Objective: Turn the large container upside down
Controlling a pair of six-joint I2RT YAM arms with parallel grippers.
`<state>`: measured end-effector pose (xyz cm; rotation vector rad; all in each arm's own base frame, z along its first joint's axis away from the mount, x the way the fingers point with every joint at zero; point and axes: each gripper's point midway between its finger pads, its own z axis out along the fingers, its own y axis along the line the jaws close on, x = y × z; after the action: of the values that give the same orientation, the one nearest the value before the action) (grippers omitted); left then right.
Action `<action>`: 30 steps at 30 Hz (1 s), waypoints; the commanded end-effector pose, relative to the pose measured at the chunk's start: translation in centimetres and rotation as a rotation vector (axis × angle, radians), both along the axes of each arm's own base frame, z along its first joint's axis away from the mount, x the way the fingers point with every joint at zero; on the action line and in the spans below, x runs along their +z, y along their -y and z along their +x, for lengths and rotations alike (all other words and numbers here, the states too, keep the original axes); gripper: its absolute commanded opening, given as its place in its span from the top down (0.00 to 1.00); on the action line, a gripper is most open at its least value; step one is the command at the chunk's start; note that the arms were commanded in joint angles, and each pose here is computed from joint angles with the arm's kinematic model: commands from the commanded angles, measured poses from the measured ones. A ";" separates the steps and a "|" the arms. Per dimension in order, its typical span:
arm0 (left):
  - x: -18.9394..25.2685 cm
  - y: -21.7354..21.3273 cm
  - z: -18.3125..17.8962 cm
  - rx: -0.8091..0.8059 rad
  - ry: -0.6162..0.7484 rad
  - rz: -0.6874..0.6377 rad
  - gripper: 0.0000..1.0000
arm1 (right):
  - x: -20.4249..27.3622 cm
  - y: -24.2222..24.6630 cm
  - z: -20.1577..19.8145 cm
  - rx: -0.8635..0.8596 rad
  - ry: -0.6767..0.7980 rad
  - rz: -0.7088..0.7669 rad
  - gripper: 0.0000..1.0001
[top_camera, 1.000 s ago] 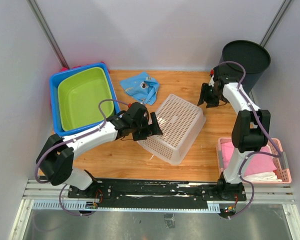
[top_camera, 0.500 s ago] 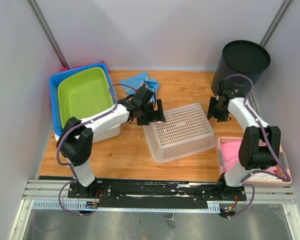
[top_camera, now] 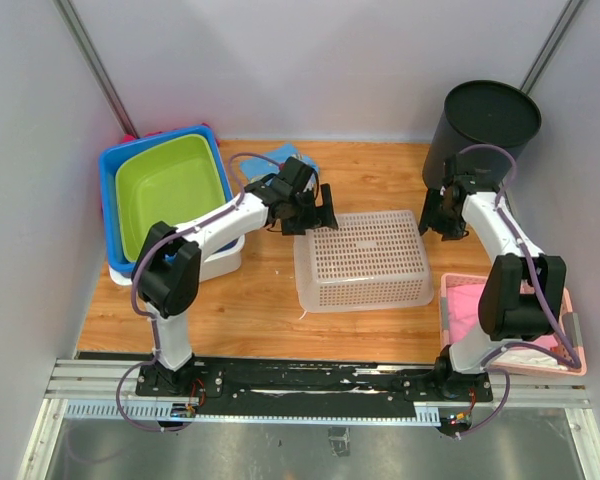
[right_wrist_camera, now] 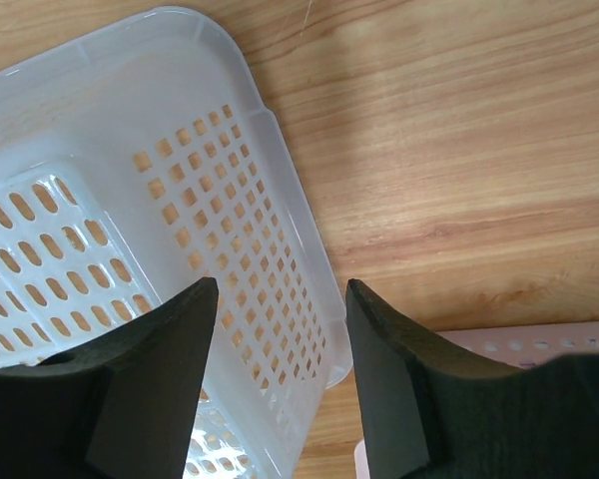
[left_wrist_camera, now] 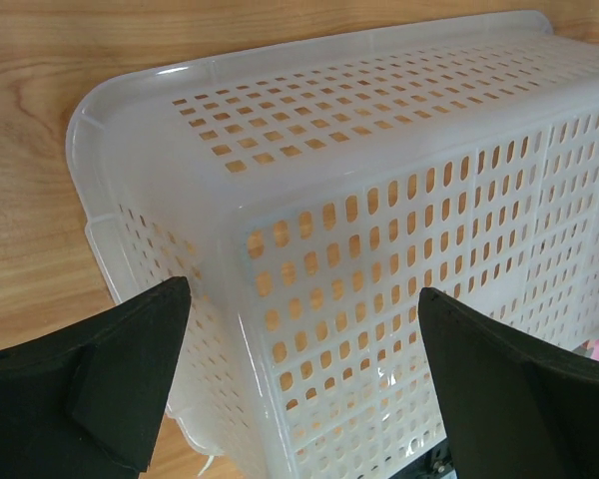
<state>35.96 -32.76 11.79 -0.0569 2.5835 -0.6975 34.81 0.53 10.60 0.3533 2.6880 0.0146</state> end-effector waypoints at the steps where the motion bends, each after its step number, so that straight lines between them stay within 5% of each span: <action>1: 5.8 -1.1 -0.1 0.006 0.127 -0.068 0.01 | 1.2 -1.3 -1.6 0.024 -0.004 0.054 0.42; 9: 4.9 -5.3 -6.2 -0.012 0.088 -0.040 0.01 | 0.5 0.6 -5.2 0.006 -0.036 -0.019 0.42; 16: 3.2 -4.1 -12.1 -0.129 0.025 -0.074 0.01 | 0.0 -0.5 -7.3 0.011 -0.028 0.040 0.44; 21: 3.0 -4.6 -13.3 -0.136 0.020 -0.076 0.01 | 0.6 0.0 -8.8 -0.002 -0.041 0.014 0.45; 30: 1.9 -4.1 -13.2 -0.143 0.020 -0.107 0.01 | 4.8 -0.6 -12.5 0.019 0.169 0.040 0.42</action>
<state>22.53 -27.78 13.78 0.0998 2.5772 -0.8244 24.65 0.59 15.75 0.3382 2.5275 0.0550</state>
